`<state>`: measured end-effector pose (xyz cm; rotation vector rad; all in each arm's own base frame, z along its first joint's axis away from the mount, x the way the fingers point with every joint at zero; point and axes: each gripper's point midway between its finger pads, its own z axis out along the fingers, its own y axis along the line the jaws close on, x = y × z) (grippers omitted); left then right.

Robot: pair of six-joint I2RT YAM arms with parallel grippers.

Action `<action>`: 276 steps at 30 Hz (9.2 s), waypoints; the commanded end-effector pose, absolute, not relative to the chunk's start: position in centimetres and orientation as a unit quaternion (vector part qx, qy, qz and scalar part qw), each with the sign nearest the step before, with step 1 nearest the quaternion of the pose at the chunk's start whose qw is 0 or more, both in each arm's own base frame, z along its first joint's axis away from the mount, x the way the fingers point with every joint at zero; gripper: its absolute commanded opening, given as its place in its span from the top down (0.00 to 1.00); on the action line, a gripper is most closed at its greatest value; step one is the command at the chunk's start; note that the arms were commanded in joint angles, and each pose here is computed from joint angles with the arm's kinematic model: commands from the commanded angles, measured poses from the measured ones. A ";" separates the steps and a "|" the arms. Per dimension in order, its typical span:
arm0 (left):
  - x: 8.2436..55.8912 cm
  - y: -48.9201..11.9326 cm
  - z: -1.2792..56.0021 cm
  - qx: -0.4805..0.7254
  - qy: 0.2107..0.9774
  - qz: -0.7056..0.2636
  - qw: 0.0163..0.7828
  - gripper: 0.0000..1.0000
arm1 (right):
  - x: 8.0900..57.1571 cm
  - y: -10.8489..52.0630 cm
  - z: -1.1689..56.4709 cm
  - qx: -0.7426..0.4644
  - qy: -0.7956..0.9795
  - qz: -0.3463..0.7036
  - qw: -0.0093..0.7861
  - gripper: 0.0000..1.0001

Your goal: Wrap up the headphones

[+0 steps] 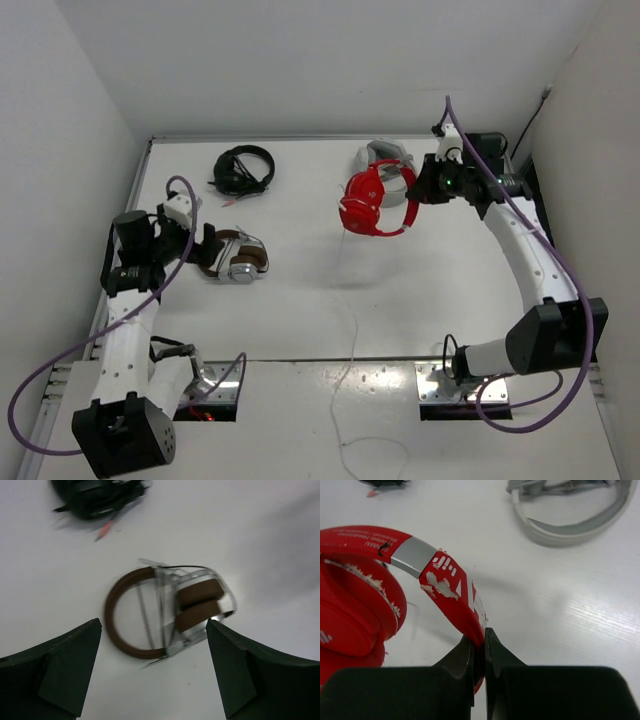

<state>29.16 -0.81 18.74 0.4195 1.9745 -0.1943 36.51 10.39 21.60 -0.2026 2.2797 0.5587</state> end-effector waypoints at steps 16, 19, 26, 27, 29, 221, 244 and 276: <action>23.0 -21.9 19.8 0.208 0.718 -0.494 0.444 0.09 | 37.5 14.9 31.9 -0.118 0.823 0.333 0.444 1.00; 22.7 -24.1 19.2 0.207 0.713 -0.504 0.442 0.09 | 37.4 16.1 32.5 -0.127 0.815 0.352 0.443 1.00; 22.0 -26.8 17.7 0.190 0.706 -0.522 0.440 0.11 | 37.6 16.9 34.2 -0.127 0.803 0.369 0.451 1.00; 21.7 -27.0 17.2 0.186 0.709 -0.524 0.434 0.11 | 37.7 16.9 34.4 -0.123 0.800 0.372 0.454 1.00; 21.2 -27.4 17.4 0.178 0.705 -0.535 0.429 0.11 | 38.1 16.7 34.5 -0.115 0.798 0.373 0.458 1.00; 34.2 -23.1 28.1 0.315 0.660 -0.155 0.665 0.66 | 26.0 25.5 24.2 -0.394 0.793 0.336 0.321 1.00; 31.8 -23.8 15.3 0.197 0.780 -0.349 0.481 0.54 | 32.1 21.1 31.0 -0.191 0.800 0.398 0.407 1.00; 34.3 -26.8 5.2 0.203 0.827 -0.342 0.398 0.51 | 34.5 20.3 33.5 -0.149 0.799 0.393 0.430 1.00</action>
